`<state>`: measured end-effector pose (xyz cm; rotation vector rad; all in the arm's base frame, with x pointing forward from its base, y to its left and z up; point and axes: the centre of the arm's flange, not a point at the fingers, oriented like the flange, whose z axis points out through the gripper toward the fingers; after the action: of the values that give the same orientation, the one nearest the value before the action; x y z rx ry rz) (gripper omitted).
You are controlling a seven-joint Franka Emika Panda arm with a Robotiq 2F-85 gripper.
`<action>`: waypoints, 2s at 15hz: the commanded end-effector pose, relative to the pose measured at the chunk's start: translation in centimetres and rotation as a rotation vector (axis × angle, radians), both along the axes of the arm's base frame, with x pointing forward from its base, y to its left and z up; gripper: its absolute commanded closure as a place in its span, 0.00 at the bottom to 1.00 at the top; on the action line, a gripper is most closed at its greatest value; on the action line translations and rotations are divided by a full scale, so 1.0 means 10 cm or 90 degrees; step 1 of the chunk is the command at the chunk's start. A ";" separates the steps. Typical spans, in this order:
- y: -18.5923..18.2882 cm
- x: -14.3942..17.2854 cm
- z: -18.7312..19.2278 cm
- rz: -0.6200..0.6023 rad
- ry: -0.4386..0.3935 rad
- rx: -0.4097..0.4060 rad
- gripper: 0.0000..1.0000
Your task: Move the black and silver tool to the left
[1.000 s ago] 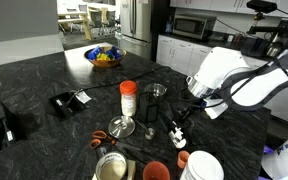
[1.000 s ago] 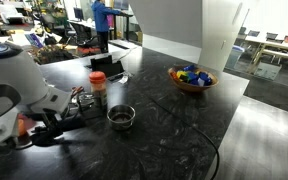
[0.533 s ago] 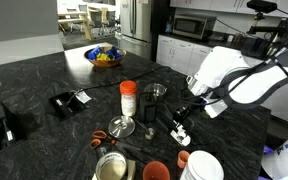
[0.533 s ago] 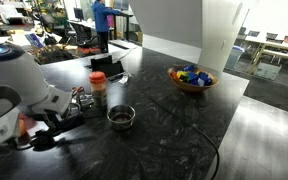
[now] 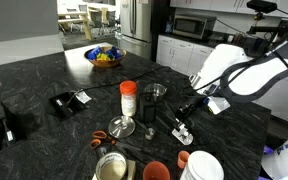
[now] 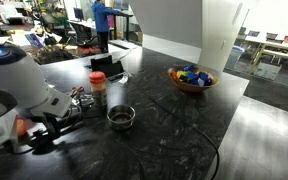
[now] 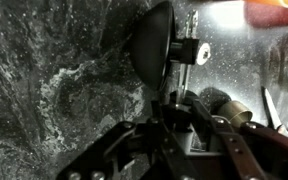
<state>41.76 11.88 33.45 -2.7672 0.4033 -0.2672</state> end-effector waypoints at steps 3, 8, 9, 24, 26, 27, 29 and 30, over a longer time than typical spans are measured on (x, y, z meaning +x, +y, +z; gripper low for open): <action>-0.08 -0.37 0.45 0.029 0.015 0.049 0.90; 0.13 -0.39 0.89 0.085 -0.054 0.063 0.90; 0.21 -0.36 0.95 0.101 -0.070 0.068 0.90; 1.14 0.68 1.45 0.274 -0.282 0.017 0.90; 1.24 0.93 1.40 0.280 -0.295 0.000 0.90; 1.29 1.06 1.38 0.279 -0.297 0.002 0.90; 1.36 1.29 1.34 0.267 -0.300 0.008 0.90; 1.39 1.39 1.31 0.258 -0.302 0.009 0.90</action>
<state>52.27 24.62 46.32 -2.5953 -0.2789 -0.7397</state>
